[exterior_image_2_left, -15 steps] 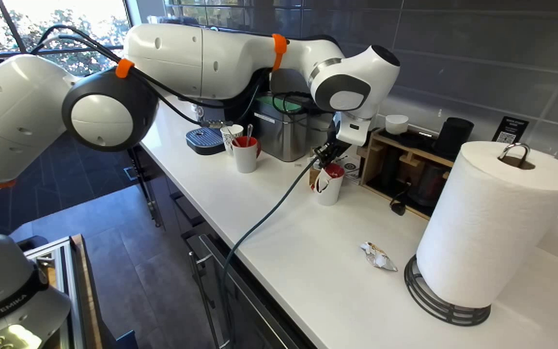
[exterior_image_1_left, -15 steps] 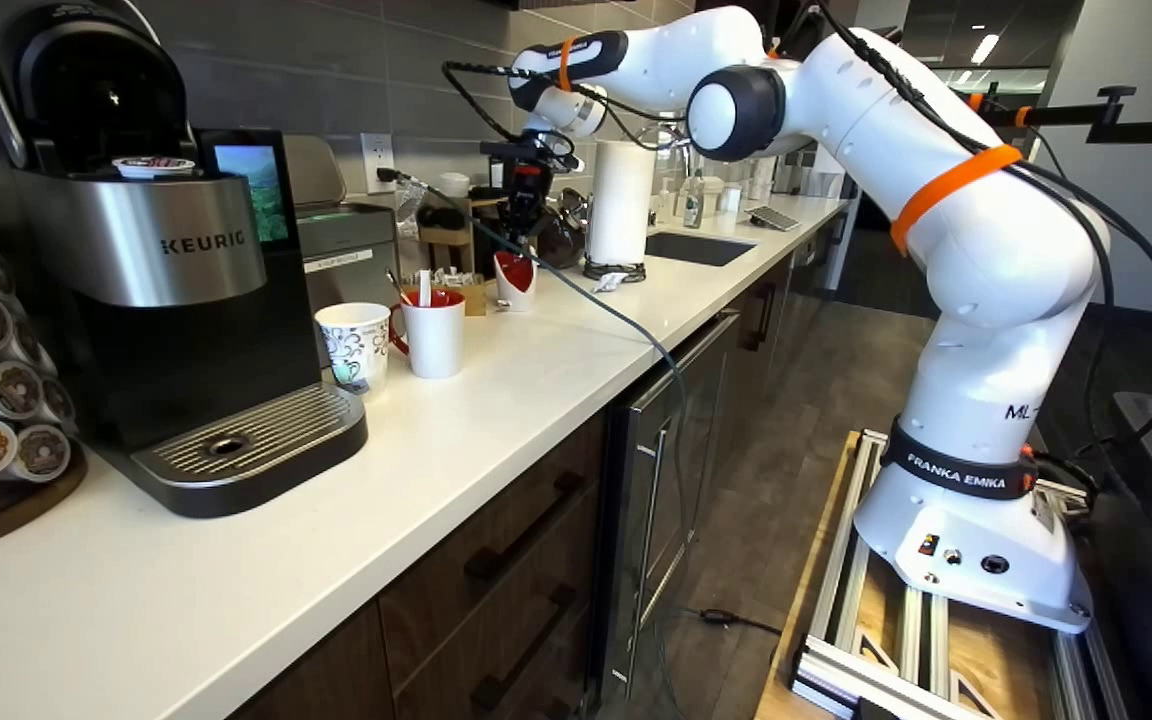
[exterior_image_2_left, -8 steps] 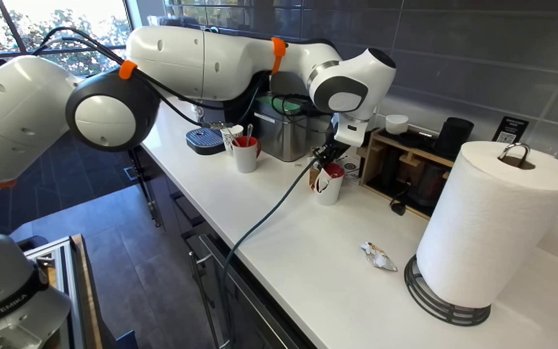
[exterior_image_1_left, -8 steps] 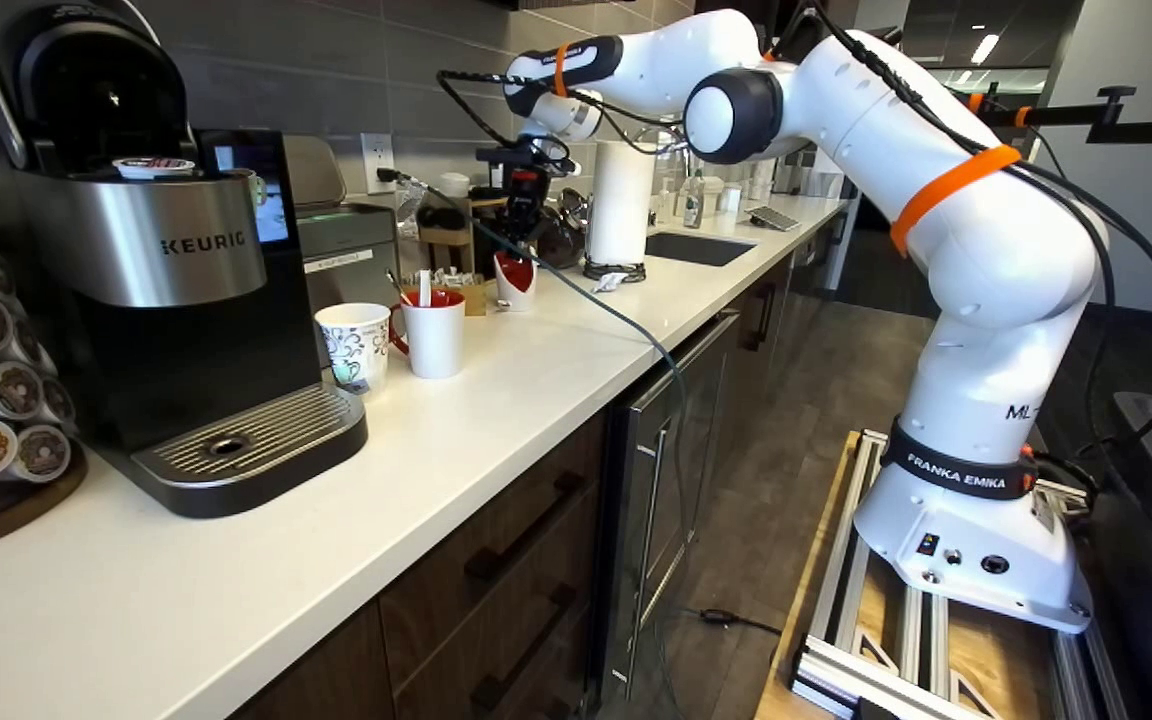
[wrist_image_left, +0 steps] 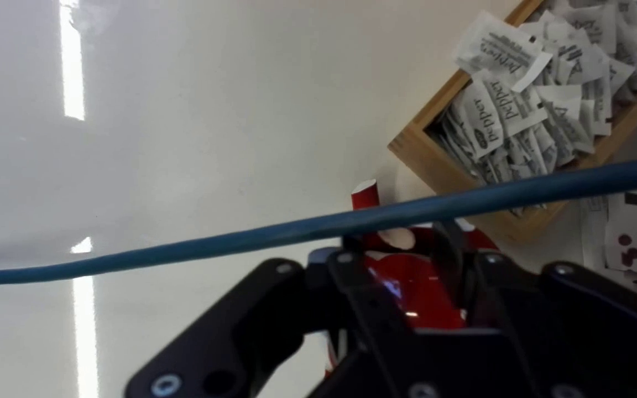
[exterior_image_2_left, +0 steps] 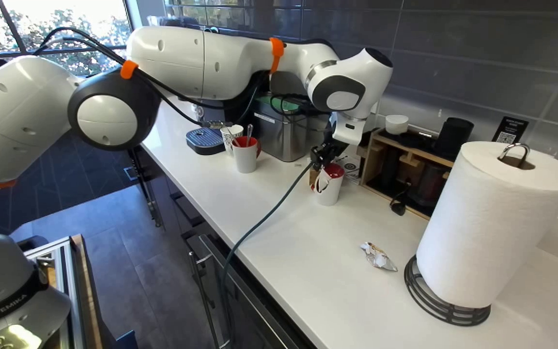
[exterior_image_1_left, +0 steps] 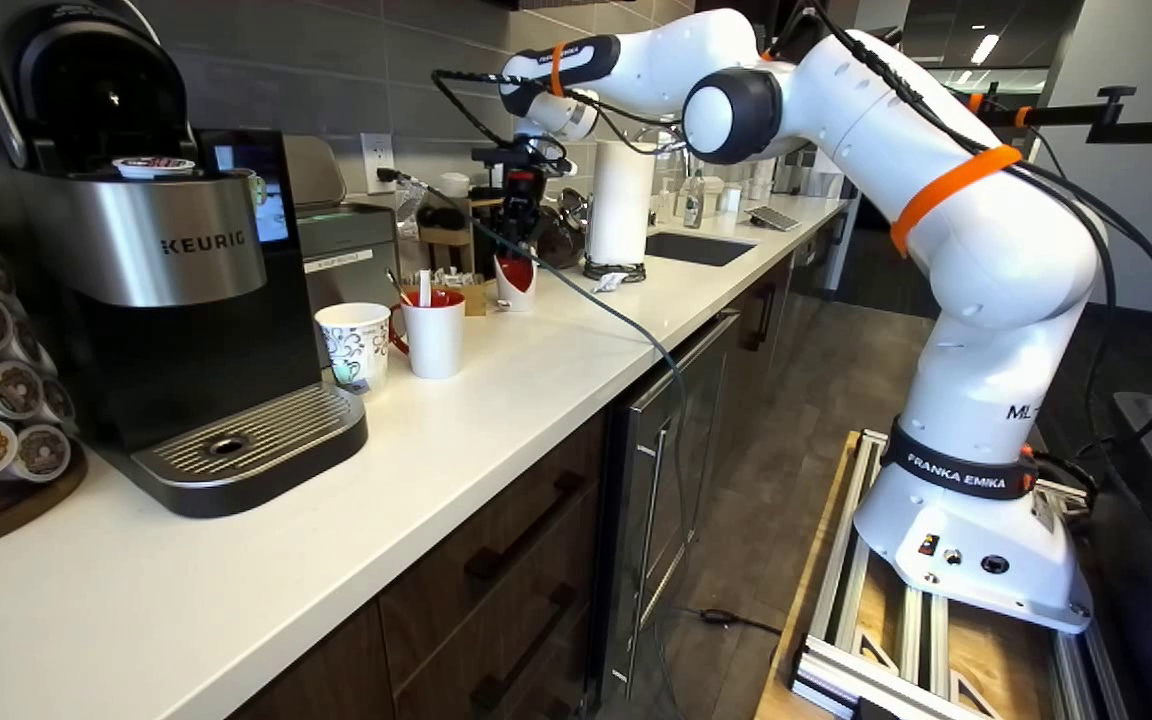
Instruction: Move the cup and mug to the left and put the broken piece inside the broken mug
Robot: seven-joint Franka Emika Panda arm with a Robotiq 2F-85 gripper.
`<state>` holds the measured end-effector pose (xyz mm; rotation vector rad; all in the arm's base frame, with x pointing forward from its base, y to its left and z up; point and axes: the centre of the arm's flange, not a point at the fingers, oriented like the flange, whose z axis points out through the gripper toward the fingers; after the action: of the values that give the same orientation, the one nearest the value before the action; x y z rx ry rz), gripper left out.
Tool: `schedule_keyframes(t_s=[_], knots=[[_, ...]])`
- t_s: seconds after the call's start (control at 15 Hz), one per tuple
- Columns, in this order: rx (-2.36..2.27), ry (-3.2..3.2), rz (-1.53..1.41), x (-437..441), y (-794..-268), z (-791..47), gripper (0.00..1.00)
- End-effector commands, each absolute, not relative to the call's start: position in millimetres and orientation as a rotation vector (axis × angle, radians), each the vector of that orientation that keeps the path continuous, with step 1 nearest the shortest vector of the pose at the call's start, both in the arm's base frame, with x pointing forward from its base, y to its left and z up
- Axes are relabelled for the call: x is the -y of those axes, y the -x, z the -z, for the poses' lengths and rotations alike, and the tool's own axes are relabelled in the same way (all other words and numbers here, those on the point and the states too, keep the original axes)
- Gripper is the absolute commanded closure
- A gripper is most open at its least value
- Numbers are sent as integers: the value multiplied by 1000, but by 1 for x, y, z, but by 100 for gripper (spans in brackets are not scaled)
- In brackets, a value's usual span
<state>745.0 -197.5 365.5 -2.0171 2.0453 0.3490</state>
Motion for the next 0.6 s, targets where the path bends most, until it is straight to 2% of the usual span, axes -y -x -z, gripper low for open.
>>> schedule_keyframes(t_s=[0.0,0.2,0.27,0.53], knots=[[-2048,2024,-304,196,-755,-367,30],[-2033,2020,-305,195,-751,-376,5],[-2026,2025,-308,194,-747,-381,1],[-1961,2045,-246,197,-727,-413,0]])
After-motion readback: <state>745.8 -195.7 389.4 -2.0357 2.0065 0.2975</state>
